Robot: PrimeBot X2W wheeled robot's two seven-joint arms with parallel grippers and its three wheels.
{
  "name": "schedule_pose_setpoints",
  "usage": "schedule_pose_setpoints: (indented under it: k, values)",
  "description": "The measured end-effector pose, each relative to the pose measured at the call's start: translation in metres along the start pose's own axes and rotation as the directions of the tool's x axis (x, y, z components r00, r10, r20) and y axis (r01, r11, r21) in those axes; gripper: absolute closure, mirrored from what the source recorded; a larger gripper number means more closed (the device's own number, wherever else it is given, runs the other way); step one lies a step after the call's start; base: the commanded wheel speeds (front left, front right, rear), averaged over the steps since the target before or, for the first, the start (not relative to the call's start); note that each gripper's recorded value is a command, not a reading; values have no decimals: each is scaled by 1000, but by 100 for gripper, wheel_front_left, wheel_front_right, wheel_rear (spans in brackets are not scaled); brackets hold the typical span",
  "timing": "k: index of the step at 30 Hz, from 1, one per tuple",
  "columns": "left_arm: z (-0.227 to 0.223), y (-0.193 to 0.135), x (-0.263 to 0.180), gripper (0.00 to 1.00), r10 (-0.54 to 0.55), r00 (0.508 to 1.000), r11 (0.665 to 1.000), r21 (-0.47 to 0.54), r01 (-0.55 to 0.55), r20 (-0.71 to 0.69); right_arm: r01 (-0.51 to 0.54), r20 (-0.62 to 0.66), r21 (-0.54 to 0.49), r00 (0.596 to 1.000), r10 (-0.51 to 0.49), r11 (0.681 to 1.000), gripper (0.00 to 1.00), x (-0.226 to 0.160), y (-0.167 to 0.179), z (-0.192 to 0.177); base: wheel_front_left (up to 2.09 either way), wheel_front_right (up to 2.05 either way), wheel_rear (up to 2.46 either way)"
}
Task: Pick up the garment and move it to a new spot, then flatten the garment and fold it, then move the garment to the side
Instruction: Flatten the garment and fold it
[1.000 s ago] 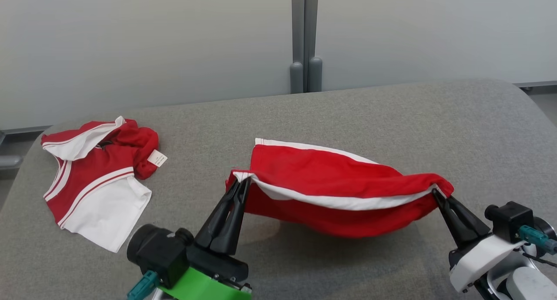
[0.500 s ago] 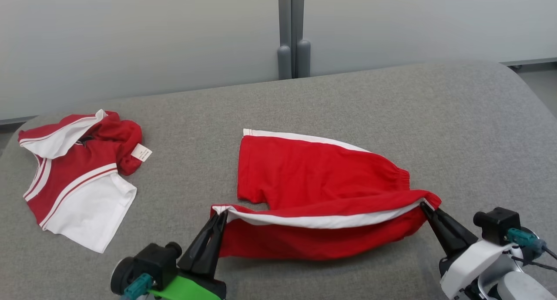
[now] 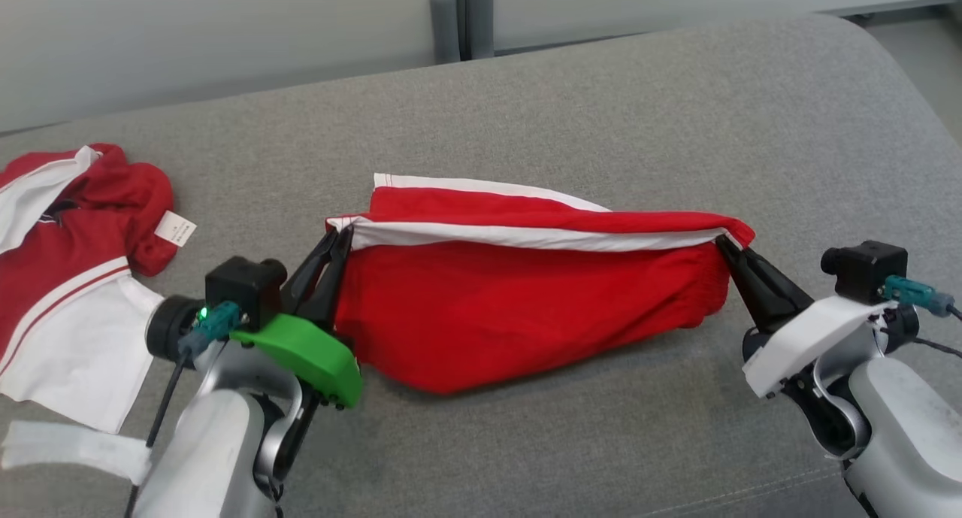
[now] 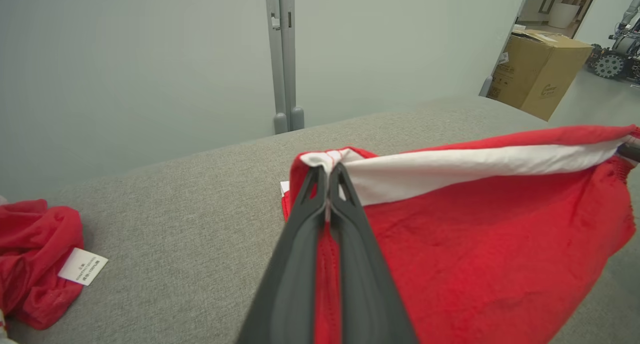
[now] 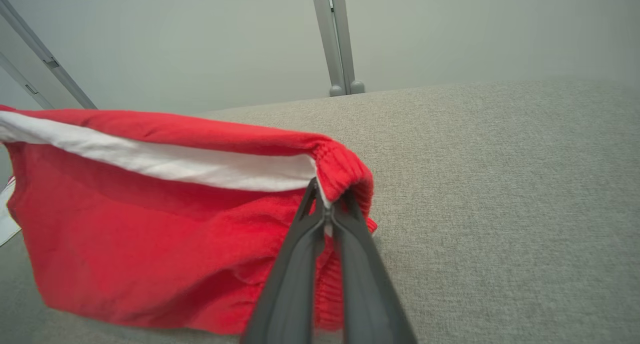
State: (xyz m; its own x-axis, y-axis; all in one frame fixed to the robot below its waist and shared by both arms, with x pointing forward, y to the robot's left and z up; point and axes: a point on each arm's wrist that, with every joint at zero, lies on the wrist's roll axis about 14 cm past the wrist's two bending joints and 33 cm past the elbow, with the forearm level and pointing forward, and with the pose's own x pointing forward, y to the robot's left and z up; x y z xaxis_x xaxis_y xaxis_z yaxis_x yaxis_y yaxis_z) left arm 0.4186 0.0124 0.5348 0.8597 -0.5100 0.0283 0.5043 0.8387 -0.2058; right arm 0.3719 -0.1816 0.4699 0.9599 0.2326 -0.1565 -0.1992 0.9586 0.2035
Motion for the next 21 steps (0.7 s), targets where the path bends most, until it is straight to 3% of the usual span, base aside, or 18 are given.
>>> schedule_pose_setpoints:
  k: [16, 21]
  values:
    - [-68, 36, 94, 100, -4, 975, 1000, 14, 8, -224, 65, -116, 99, 992, -53, 993, 100, 58, -15, -29, 0, 0, 0]
    - [-98, 37, 106, 94, -13, 957, 1000, -8, 11, -291, 109, -173, 102, 981, -90, 989, 100, 62, -29, -47, 0, 0, 0]
